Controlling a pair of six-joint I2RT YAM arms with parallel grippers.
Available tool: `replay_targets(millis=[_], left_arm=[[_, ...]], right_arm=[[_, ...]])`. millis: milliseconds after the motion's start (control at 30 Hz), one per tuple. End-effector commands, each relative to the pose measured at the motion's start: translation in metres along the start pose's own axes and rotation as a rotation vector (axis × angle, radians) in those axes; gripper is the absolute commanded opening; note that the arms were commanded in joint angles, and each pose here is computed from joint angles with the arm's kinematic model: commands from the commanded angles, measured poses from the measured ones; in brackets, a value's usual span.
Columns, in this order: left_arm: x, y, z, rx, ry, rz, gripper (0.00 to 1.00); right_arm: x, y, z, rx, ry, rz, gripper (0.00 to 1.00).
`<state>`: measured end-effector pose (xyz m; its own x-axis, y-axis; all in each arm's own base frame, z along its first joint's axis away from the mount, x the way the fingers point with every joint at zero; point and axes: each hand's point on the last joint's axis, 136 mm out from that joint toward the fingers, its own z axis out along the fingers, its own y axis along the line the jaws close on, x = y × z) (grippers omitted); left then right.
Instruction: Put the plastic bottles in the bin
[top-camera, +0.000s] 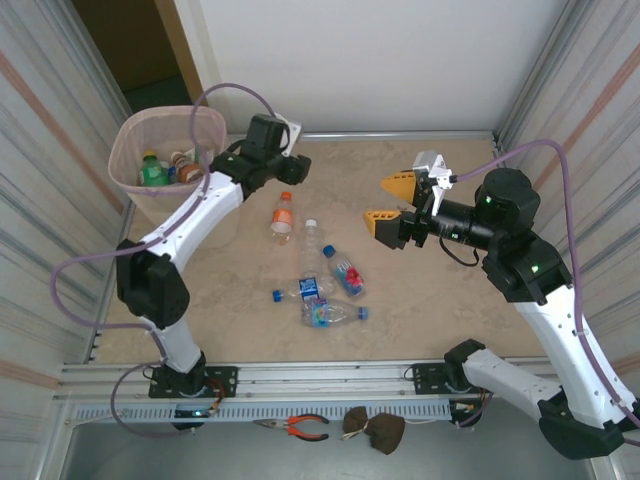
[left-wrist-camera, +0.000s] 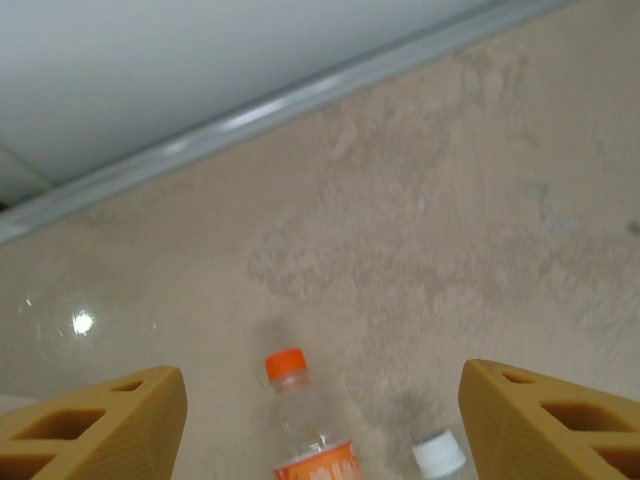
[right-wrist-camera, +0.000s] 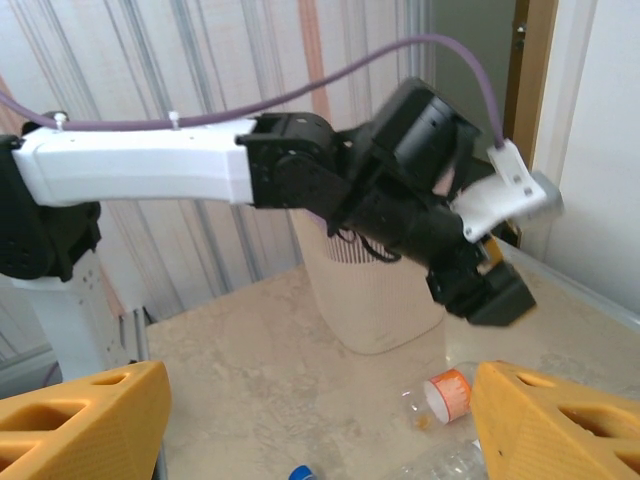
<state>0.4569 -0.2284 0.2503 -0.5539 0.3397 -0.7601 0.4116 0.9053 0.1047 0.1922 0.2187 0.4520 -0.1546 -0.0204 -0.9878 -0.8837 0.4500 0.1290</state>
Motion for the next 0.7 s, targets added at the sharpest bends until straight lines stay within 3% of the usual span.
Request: replay_targets(millis=[0,433,667], left_arm=[[0.020,-0.003,0.011,-0.012,0.102,-0.006,0.74],[0.110,-0.002,0.073,-0.150,0.418,-0.077,0.79],[0.149,0.000,0.094,-0.189,0.515,-0.111,0.79]], right_arm=[[0.001,0.003,-0.004,0.005,-0.002,0.006,0.78],[0.008,0.001,-0.002,0.004,0.009,0.013,0.78],[0.009,0.001,-0.002,0.004,0.013,0.015,0.78]])
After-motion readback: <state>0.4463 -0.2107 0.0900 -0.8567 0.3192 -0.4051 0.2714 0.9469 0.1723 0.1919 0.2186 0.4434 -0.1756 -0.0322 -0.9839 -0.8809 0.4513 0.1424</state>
